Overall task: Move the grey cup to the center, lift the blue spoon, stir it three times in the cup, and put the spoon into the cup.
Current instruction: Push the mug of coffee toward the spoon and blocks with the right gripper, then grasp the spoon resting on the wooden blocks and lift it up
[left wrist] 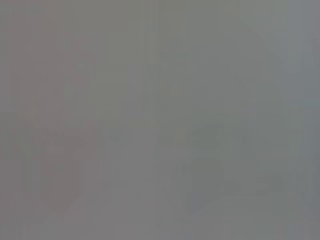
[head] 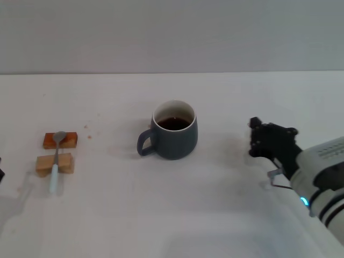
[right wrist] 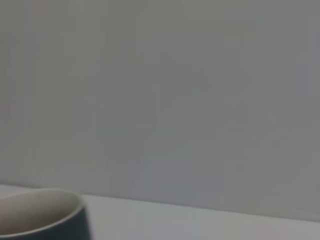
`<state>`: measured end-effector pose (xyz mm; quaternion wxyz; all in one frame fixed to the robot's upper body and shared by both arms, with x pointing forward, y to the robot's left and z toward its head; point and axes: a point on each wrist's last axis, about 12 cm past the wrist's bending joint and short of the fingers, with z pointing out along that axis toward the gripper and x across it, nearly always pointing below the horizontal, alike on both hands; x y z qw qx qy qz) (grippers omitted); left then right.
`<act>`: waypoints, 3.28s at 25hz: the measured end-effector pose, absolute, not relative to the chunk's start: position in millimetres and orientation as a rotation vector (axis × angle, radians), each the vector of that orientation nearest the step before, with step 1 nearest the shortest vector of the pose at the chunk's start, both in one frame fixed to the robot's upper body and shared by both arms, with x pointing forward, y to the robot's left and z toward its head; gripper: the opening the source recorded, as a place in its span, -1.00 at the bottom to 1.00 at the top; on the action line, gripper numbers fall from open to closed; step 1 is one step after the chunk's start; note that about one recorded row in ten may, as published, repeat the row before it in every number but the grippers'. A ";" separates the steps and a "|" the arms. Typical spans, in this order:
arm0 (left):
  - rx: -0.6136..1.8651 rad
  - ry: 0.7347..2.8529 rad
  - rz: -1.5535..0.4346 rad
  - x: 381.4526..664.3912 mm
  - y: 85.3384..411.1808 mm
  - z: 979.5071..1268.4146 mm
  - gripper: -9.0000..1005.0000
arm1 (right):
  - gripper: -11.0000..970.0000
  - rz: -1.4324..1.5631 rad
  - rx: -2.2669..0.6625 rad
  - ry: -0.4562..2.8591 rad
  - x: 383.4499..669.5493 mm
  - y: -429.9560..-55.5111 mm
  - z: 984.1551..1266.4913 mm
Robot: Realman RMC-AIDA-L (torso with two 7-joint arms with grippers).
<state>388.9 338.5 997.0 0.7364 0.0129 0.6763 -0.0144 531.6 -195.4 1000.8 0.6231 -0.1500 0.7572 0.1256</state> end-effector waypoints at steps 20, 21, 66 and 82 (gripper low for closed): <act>0.134 1.606 -0.214 381.5 293.8 980.9 0.43 | -0.98 0.175 -0.247 1.697 529.6 -230.9 1001.0; 0.144 1.625 -0.216 383.0 292.3 978.8 0.43 | -0.98 0.174 -0.248 1.697 529.6 -230.9 1001.0; 0.256 1.738 -0.161 406.2 285.2 967.1 0.40 | -0.98 0.173 -0.253 1.694 531.3 -230.4 1001.9; 0.245 1.731 -0.158 407.4 285.9 968.2 0.38 | -0.98 0.174 -0.256 1.695 532.3 -229.7 1002.2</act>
